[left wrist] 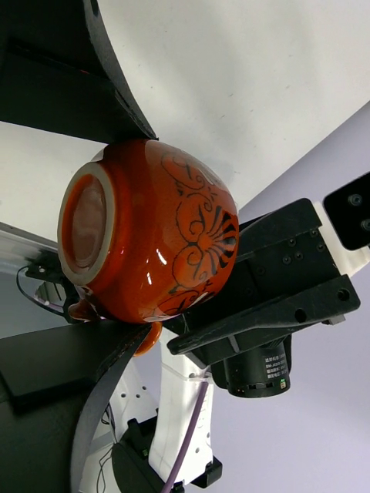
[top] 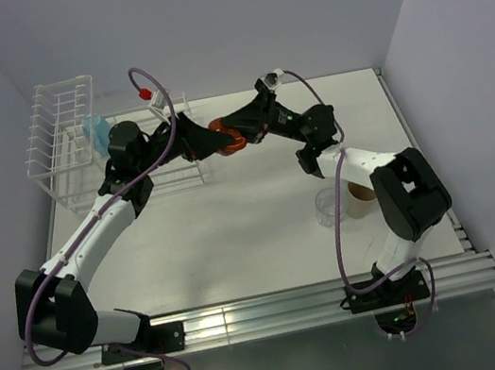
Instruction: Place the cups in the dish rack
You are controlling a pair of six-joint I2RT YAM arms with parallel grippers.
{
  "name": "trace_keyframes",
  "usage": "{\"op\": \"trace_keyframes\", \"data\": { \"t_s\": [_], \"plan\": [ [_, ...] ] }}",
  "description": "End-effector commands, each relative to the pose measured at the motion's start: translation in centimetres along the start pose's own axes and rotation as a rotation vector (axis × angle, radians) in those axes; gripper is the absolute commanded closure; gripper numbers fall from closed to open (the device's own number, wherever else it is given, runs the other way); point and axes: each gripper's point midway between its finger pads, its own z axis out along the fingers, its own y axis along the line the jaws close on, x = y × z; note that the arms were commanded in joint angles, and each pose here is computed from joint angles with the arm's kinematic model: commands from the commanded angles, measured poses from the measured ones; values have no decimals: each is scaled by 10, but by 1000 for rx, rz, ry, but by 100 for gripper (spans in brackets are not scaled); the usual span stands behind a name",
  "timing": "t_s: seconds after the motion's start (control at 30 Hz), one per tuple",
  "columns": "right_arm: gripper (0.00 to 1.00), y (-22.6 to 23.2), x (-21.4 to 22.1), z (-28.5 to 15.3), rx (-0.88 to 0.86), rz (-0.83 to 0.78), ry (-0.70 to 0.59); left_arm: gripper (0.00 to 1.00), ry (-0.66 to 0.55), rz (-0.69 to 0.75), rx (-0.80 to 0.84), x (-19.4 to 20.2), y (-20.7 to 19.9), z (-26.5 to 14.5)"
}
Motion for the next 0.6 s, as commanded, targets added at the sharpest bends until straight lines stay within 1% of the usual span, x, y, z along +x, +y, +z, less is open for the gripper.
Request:
{"op": "trace_keyframes", "data": {
  "t_s": [0.0, 0.03, 0.1, 0.13, 0.2, 0.23, 0.3, 0.33, 0.37, 0.53, 0.57],
  "plan": [
    [64, 66, 21, -4, -184, -250, 16, 100, -17, 38, 18, -10, -17, -3],
    [63, 69, 22, -5, -183, -273, 9, 100, -21, 35, 14, -11, -16, -4],
    [63, 61, 18, -6, -139, -267, -5, 100, -28, 32, 8, -13, -14, -6],
    [62, 64, 19, -7, -135, -295, -12, 100, -32, 30, 1, -15, -13, -8],
    [62, 55, 15, -8, -87, -287, -28, 100, -39, 23, -7, -17, -10, -10],
    [61, 56, 13, -9, -78, -317, -39, 100, -47, 22, -12, -20, -8, -13],
    [60, 48, 10, -10, -31, -311, -56, 100, -49, 17, -16, -21, -6, -14],
    [60, 48, 9, -11, -20, -343, -64, 100, -55, 17, -21, -23, -4, -17],
    [60, 42, 5, -11, 13, -332, -77, 100, -57, 15, -24, -24, -3, -18],
    [59, 33, -3, -15, 89, -380, -122, 100, -66, 6, -39, -28, 3, -23],
    [59, 26, -6, -17, 129, -364, -132, 100, -68, 5, -43, -29, 4, -24]
  ]
}}
